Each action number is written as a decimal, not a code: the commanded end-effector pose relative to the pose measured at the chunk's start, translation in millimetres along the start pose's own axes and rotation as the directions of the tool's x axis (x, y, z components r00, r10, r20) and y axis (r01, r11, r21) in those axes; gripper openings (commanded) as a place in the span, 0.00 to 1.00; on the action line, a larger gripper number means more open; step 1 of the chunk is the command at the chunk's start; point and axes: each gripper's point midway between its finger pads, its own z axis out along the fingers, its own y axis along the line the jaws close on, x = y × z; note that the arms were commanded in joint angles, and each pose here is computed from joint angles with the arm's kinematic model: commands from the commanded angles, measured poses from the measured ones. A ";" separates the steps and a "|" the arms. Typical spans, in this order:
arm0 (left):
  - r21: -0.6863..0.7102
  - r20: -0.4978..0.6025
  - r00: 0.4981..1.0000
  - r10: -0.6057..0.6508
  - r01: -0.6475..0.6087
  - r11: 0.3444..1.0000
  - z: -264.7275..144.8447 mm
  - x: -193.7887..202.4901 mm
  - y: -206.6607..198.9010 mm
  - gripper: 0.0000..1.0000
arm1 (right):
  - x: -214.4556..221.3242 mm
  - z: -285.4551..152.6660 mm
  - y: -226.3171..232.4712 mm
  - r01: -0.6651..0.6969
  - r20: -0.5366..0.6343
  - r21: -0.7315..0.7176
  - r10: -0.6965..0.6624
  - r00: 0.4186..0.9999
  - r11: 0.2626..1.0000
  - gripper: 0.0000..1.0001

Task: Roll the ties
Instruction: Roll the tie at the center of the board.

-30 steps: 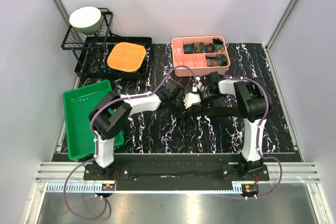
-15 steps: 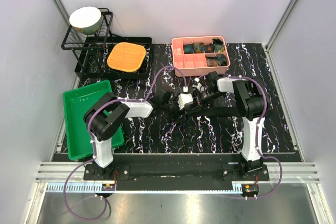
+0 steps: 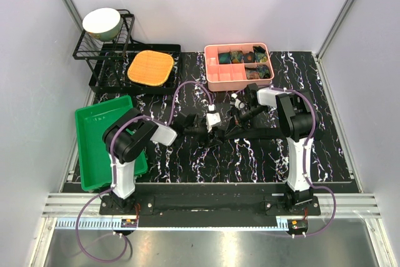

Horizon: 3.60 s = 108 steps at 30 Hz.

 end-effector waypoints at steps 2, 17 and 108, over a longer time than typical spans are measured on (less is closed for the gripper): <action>0.058 0.035 0.999 -0.007 0.005 0.998 9.3 6.3 -6.4 0.69 | -1.3 11.6 -68.0 0.033 -0.018 0.288 -0.029 0.999 0.957 0.00; -0.037 -0.302 0.952 -0.046 0.036 0.999 2.2 43.5 0.9 0.20 | -13.0 -4.3 -32.1 0.082 -0.007 0.181 -0.082 0.997 0.980 0.17; -0.034 -0.547 0.832 -0.089 0.085 0.996 4.3 66.8 -4.3 0.49 | -8.9 -22.5 -34.4 0.064 0.052 0.071 -0.067 0.996 0.995 0.00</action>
